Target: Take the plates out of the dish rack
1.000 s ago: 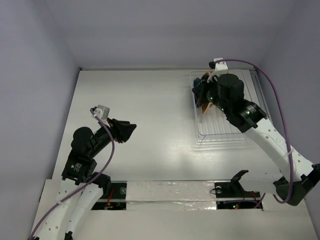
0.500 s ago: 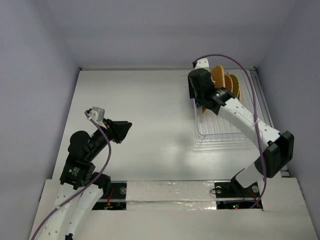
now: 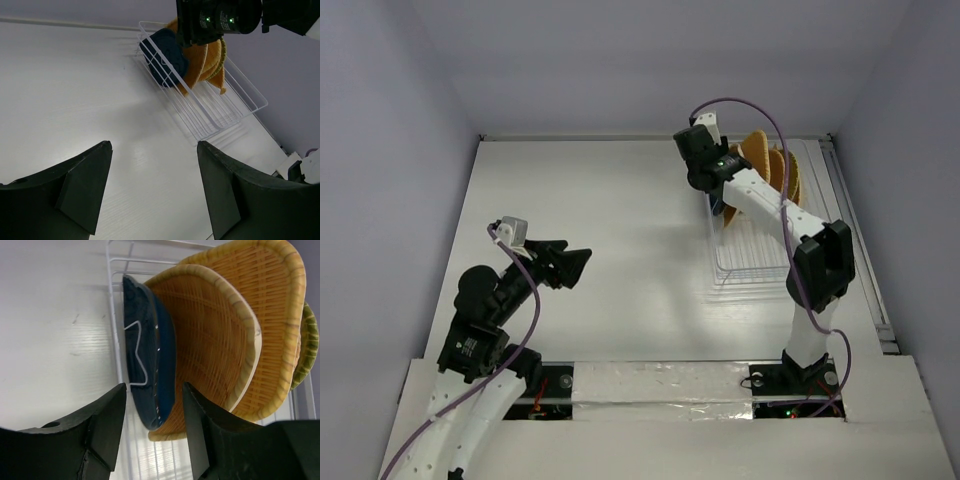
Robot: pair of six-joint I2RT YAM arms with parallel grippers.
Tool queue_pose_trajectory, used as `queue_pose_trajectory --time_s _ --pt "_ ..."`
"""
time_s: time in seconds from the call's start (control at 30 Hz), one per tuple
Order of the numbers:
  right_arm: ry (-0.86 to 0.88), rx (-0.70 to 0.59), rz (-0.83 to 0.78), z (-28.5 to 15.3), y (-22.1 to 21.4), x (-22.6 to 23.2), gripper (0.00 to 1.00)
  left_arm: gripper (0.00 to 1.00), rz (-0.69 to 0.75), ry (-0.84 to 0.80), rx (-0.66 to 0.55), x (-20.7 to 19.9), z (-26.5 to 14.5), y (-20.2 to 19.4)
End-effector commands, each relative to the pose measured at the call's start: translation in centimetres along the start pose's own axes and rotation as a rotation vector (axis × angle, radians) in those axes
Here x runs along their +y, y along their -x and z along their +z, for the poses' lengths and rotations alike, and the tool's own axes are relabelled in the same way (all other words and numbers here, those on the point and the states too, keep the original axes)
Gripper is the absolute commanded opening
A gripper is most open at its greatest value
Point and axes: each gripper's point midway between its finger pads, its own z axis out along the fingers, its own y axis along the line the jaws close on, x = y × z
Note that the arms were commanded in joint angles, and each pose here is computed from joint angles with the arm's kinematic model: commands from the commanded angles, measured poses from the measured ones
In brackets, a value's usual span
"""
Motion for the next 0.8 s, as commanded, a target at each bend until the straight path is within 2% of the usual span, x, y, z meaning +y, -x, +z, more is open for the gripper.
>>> queue_pose_trajectory --time_s 0.0,0.33,0.77 --pt "-0.123 -0.029 -0.001 0.5 2.0 -2.4 0.53 0.67 0.01 -0.023 -0.05 -0.7 -0.3 1.3" --pt "-0.176 0.032 -0.07 4.6 0.1 -1.3 0.5 0.69 0.007 -0.014 -0.056 -0.7 -0.4 1.4" --pt "-0.281 0.025 -0.16 5.7 0.3 -2.2 0.41 0.69 0.007 -0.026 -0.044 -1.0 -0.3 1.1"
